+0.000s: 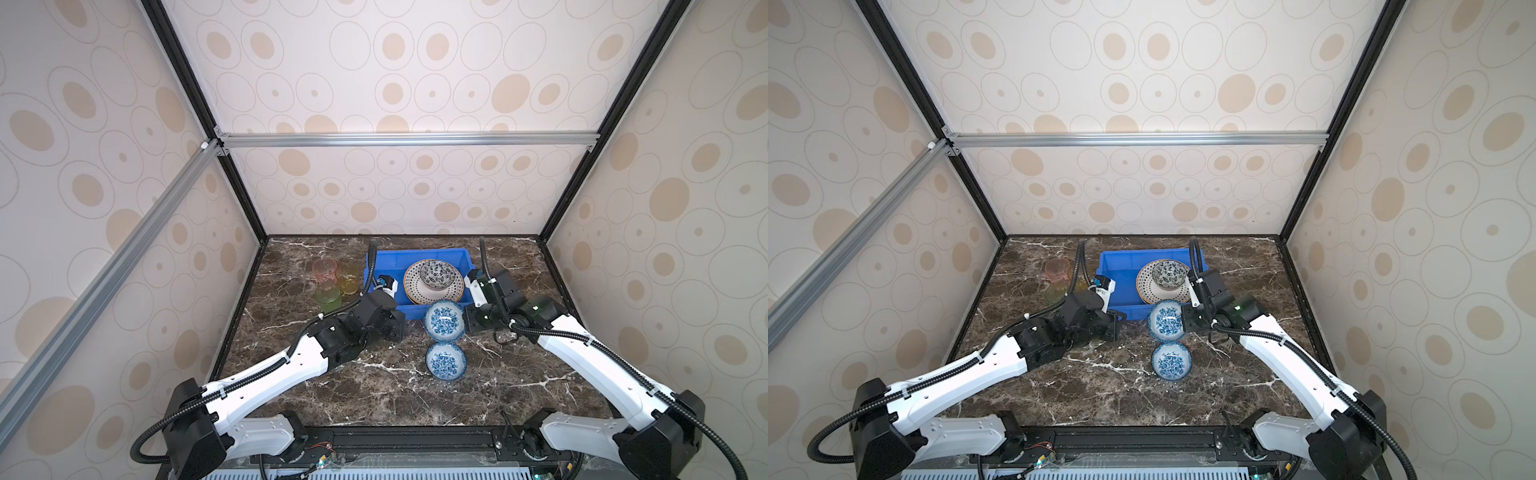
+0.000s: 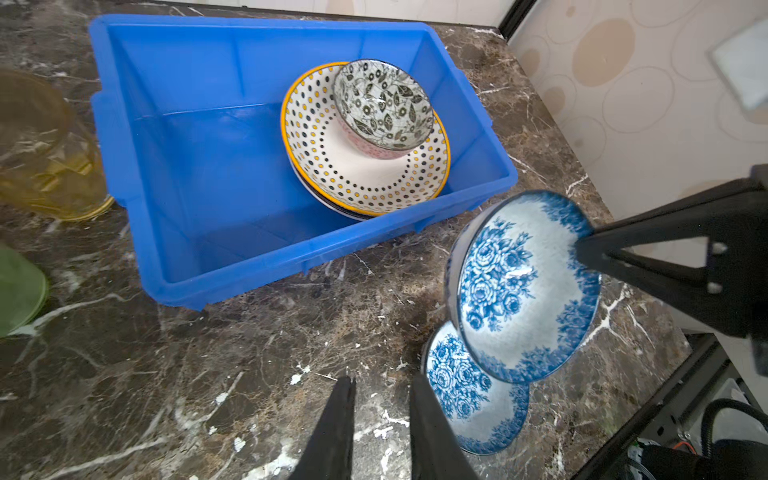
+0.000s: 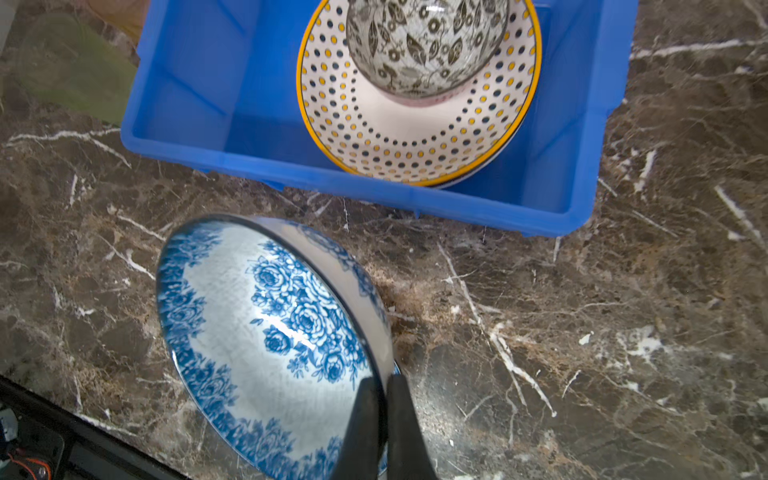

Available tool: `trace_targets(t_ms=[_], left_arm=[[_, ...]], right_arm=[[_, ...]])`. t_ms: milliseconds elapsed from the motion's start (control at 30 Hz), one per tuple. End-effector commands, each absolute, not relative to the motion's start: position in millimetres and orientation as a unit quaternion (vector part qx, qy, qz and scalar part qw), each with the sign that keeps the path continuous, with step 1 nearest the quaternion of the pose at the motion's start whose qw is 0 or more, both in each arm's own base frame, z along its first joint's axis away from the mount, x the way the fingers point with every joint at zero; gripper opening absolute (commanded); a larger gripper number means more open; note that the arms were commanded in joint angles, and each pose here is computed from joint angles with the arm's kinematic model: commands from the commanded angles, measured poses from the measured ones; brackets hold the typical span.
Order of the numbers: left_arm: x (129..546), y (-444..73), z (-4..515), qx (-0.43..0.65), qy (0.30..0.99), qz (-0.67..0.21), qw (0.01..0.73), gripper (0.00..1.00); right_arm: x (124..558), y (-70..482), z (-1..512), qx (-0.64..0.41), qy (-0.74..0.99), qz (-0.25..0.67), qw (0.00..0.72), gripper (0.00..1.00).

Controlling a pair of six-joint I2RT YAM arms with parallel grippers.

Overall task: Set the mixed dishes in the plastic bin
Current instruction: 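Lift the top blue-floral bowl with the right gripper while the left gripper withdraws, then carry the blue-floral bowl over the bin and lower it onto the leaf-patterned bowl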

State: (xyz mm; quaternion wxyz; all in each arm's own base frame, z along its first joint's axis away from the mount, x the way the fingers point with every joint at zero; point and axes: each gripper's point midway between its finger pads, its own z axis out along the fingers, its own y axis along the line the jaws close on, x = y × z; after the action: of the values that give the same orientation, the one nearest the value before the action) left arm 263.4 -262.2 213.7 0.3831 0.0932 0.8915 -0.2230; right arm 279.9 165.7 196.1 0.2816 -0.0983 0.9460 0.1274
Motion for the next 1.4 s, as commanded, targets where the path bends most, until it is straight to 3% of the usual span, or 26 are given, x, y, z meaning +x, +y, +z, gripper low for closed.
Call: trace_targets(t_ms=[0, 400, 1367], left_arm=[[267, -251, 215, 0.079, 0.892, -0.218, 0.388, 0.24], [280, -231, 203, 0.063, 0.897, -0.216, 0.382, 0.25], [333, -222, 165, 0.064, 0.912, -0.213, 0.345, 0.25]], right_arm=[[306, 177, 224, -0.081, 0.931, 0.143, 0.325, 0.00], [371, 191, 250, -0.024, 0.918, 0.200, 0.343, 0.00], [473, 167, 191, 0.077, 0.929, 0.202, 0.301, 0.00]])
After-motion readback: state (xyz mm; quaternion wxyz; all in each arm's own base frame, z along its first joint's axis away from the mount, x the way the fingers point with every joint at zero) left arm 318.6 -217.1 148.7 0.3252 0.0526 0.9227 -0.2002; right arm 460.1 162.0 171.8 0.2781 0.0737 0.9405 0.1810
